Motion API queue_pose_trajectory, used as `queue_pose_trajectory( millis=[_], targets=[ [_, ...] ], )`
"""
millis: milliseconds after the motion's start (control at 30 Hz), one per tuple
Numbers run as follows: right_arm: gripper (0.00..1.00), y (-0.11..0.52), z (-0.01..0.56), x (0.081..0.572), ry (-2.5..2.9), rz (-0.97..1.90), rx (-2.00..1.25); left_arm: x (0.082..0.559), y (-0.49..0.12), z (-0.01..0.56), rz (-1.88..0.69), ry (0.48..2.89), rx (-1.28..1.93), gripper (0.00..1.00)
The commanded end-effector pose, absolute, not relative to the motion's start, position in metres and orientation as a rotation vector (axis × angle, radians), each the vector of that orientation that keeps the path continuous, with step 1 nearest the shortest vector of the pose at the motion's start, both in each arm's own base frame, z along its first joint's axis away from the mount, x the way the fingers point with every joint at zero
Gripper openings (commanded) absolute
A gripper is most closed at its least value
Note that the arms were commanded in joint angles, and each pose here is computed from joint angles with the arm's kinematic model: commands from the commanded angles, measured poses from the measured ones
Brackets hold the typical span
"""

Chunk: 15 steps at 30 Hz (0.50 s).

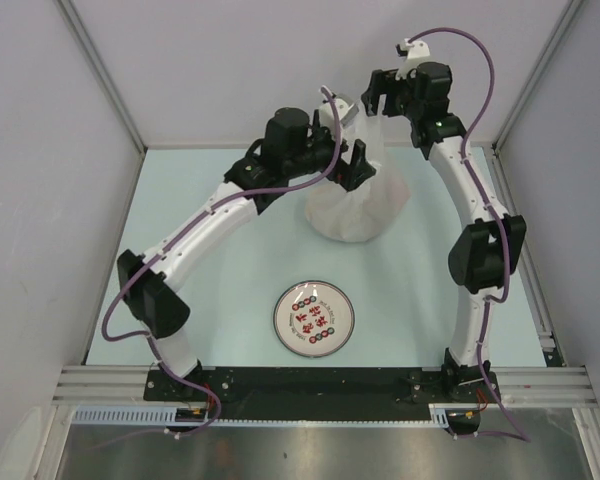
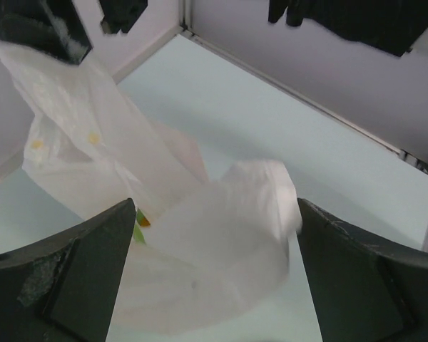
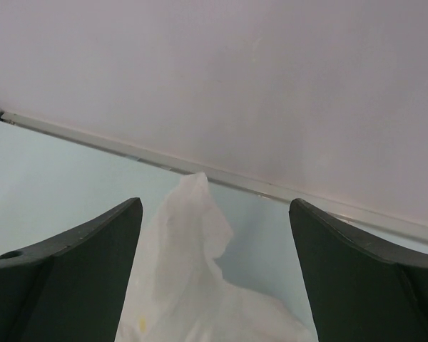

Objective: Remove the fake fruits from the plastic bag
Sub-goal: Adjust the plastic bag at the center of the board.

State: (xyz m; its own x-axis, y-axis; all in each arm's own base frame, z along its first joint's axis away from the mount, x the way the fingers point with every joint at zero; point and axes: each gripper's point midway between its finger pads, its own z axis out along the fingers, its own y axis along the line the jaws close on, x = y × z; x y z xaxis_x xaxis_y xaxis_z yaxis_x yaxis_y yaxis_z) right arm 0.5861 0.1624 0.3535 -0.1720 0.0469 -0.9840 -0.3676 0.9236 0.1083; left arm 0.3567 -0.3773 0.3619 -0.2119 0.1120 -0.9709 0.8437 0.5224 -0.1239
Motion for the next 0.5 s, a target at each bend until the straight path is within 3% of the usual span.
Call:
queue_pose_trajectory(
  millis=[0, 133, 167, 233, 267, 300, 367, 467],
  targets=[
    [0.87, 0.183, 0.351, 0.608, 1.684, 0.405, -0.264, 0.379, -0.402, 0.374, -0.723, 1.648, 0.769, 0.91],
    [0.87, 0.186, 0.344, 0.602, 1.721, 0.415, -0.277, 0.384, -0.395, 0.371, -0.686, 1.663, 0.755, 0.51],
    [0.86, 0.186, 0.336, 0.599, 1.746, 0.412, -0.283, 0.382, -0.391, 0.366, -0.680, 1.678, 0.758, 0.31],
    [0.70, 0.182, 0.336, 0.593, 1.757, 0.395, -0.287, 0.382, -0.382, 0.366, -0.667, 1.686, 0.745, 0.06],
    [0.63, 0.177, 0.335, 0.593, 1.761, 0.385, -0.278, 0.380, -0.373, 0.368, -0.655, 1.688, 0.736, 0.00],
    [0.48, 0.174, 0.337, 0.593, 1.756, 0.386, -0.268, 0.384, -0.365, 0.367, -0.637, 1.697, 0.725, 0.00],
    [0.35, 0.169, 0.346, 0.599, 1.726, 0.408, -0.254, 0.390, -0.347, 0.371, -0.607, 1.697, 0.694, 0.00],
    [0.06, 0.163, 0.371, 0.615, 1.646, 0.377, -0.244, 0.428, -0.310, 0.375, -0.522, 1.701, 0.600, 0.00]
  ],
)
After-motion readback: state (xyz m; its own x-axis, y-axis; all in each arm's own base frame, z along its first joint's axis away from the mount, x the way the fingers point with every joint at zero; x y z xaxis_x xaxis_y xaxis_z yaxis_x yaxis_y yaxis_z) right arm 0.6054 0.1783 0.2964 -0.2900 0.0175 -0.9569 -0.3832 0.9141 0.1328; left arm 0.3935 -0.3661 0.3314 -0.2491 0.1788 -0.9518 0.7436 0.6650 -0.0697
